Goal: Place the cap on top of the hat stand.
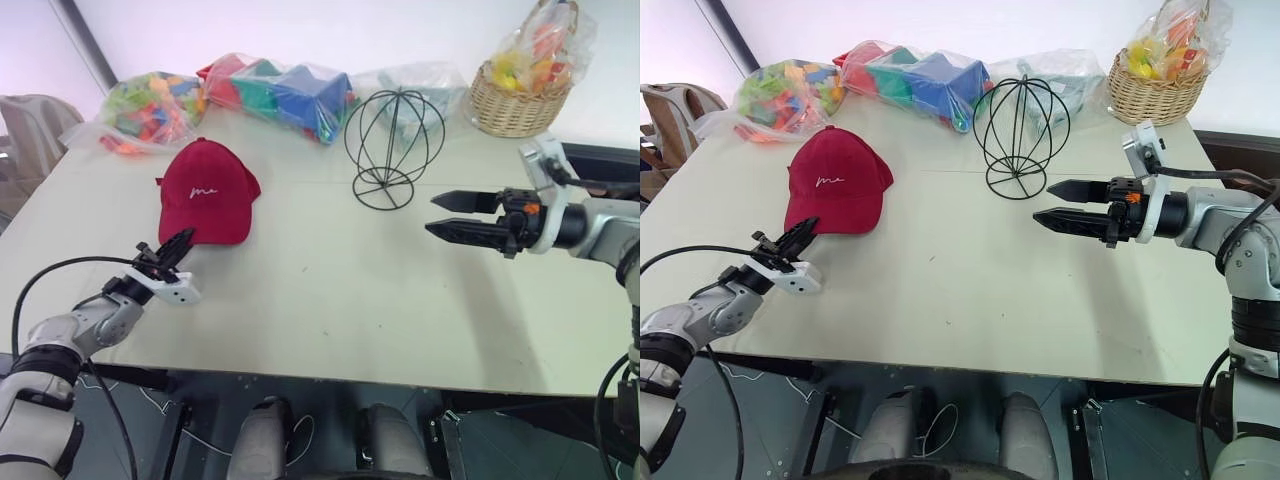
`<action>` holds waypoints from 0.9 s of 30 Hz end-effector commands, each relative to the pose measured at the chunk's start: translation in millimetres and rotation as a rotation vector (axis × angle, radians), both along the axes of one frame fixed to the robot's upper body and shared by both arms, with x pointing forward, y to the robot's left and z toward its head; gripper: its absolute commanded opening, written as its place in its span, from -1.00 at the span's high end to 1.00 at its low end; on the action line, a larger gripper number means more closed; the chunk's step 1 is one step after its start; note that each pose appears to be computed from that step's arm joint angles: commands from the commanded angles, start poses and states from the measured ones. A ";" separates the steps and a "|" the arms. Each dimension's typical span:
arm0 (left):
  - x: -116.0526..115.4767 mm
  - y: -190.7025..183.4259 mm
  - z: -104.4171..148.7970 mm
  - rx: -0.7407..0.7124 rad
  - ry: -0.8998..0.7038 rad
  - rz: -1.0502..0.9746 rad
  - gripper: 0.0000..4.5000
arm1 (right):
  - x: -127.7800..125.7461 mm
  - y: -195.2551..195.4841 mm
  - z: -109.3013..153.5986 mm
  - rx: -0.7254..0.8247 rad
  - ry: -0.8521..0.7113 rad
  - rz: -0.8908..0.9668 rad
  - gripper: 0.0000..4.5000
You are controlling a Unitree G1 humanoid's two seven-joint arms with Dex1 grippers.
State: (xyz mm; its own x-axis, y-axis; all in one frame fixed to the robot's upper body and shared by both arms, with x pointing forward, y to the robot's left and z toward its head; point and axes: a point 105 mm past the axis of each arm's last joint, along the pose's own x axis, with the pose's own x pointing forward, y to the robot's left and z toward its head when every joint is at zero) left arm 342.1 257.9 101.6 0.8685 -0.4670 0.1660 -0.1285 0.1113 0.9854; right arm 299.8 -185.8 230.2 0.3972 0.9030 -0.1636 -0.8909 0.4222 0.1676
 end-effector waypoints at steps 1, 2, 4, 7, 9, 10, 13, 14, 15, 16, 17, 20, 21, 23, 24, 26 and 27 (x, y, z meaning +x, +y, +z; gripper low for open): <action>4.3 -0.3 6.0 0.015 -0.048 0.031 0.98 | -3.5 1.7 14.9 0.004 -0.073 0.010 -1.00; 5.9 1.0 15.5 0.018 -0.086 0.040 0.98 | -2.8 -0.1 15.2 0.002 -0.078 0.002 -1.00; 9.3 4.8 47.2 0.005 -0.199 0.068 0.98 | 0.9 -10.0 17.5 -0.011 -0.099 -0.041 -1.00; 9.0 1.1 102.3 -0.014 -0.362 0.074 0.98 | 6.2 -29.7 25.0 -0.032 -0.139 -0.113 -1.00; 6.5 -9.4 137.0 -0.015 -0.448 0.050 0.98 | 8.9 -43.8 28.9 -0.050 -0.161 -0.154 -1.00; 4.8 -16.3 151.9 -0.008 -0.485 0.032 0.98 | 10.0 -49.6 30.4 -0.058 -0.170 -0.171 -1.00; 1.4 -38.5 192.4 -0.009 -0.576 -0.029 0.98 | 13.6 -65.0 34.7 -0.071 -0.199 -0.219 -1.00; 1.4 -46.9 203.3 -0.009 -0.596 -0.050 0.98 | 14.9 -69.7 35.3 -0.076 -0.207 -0.236 -1.00; 2.6 -57.4 213.1 -0.008 -0.608 -0.076 0.98 | 16.0 -75.7 35.6 -0.083 -0.215 -0.256 -1.00; 3.7 -67.3 220.6 -0.005 -0.615 -0.099 0.98 | 17.0 -81.1 36.0 -0.090 -0.223 -0.273 -1.00; 6.8 -78.6 227.0 -0.002 -0.617 -0.118 0.98 | 17.9 -88.3 37.3 -0.093 -0.231 -0.296 -1.00; 18.7 -107.2 236.3 -0.033 -0.593 -0.163 0.98 | 19.5 -108.9 41.9 -0.098 -0.251 -0.360 -1.00; 21.0 -119.6 238.4 -0.055 -0.590 -0.192 0.98 | 19.0 -115.4 43.5 -0.100 -0.256 -0.377 -1.00; 25.3 -142.9 238.4 -0.093 -0.576 -0.248 0.98 | 17.2 -124.4 46.8 -0.102 -0.265 -0.401 -1.00; 27.1 -153.6 236.7 -0.108 -0.568 -0.275 0.98 | 16.1 -127.5 48.1 -0.103 -0.269 -0.409 -1.00; 32.6 -172.2 229.6 -0.129 -0.541 -0.311 0.98 | 14.2 -131.7 50.0 -0.104 -0.275 -0.419 -1.00; 34.7 -180.2 225.7 -0.143 -0.526 -0.328 0.98 | 13.5 -132.8 50.5 -0.104 -0.277 -0.422 -1.00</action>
